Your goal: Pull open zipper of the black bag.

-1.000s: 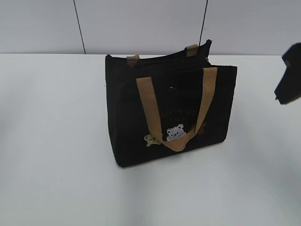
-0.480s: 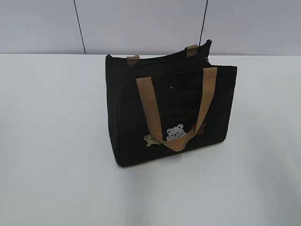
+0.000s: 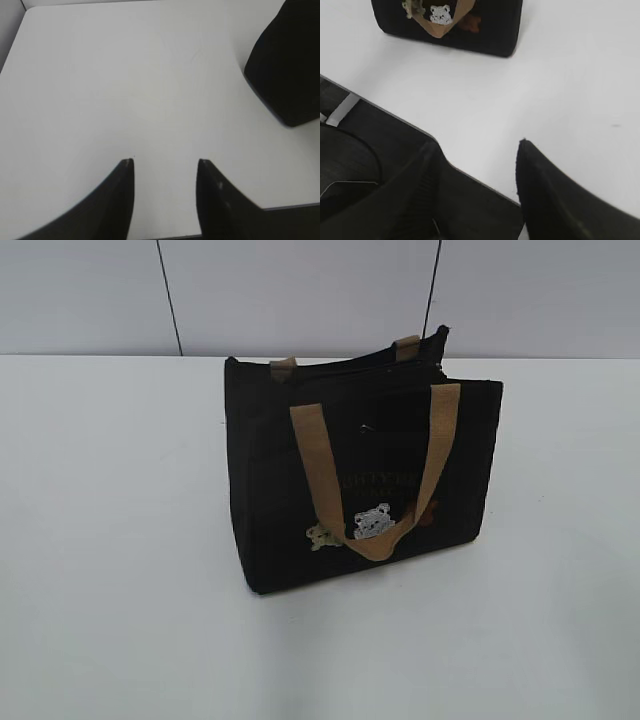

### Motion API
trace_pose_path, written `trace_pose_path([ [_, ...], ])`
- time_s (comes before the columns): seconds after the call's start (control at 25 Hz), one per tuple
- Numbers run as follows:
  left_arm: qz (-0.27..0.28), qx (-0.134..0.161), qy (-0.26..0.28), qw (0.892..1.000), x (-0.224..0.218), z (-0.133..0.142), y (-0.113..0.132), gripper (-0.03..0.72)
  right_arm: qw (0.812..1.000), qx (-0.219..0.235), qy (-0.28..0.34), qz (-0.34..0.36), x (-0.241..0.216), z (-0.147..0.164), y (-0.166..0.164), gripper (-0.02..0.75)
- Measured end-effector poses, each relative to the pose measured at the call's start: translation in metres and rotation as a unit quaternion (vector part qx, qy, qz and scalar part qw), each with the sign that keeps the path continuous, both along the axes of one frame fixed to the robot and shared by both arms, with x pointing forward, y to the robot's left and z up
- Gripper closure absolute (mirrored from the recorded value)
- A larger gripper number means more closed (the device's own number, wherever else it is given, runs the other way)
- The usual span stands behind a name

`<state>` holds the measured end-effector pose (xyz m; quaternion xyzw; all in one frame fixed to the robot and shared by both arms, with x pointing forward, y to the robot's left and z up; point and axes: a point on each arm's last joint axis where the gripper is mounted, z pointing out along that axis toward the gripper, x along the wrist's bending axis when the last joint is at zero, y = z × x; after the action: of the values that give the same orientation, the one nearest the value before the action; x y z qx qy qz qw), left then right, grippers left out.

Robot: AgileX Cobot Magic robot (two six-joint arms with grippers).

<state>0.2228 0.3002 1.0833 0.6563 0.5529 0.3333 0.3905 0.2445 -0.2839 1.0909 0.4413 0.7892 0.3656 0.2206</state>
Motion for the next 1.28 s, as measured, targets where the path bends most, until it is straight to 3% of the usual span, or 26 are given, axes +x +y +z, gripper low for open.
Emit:
trace_pose_path([
  [0.32, -0.020, -0.032, -0.020, 0.999, 0.002, -0.019, -0.006, 0.379, 0.996, 0.016, -0.089, 0.009, -0.023, -0.033, -0.009, 0.360],
  [0.48, -0.020, -0.034, -0.024, 0.999, 0.003, -0.020, -0.006, 0.379, 0.997, 0.017, -0.076, 0.007, -0.016, -0.050, -0.006, 0.360],
  [0.88, -0.019, -0.034, -0.026, 0.999, 0.003, -0.020, -0.006, 0.379, 0.997, 0.022, -0.080, 0.006, -0.015, -0.050, -0.005, 0.360],
  [1.0, -0.014, -0.033, -0.027, 0.999, 0.004, -0.019, -0.006, 0.379, 0.996, 0.020, -0.080, -0.026, -0.014, -0.050, -0.004, 0.360],
  [1.28, -0.013, -0.033, -0.027, 0.999, 0.004, -0.019, -0.006, 0.379, 0.980, 0.008, -0.083, -0.181, -0.010, -0.050, -0.002, 0.360],
])
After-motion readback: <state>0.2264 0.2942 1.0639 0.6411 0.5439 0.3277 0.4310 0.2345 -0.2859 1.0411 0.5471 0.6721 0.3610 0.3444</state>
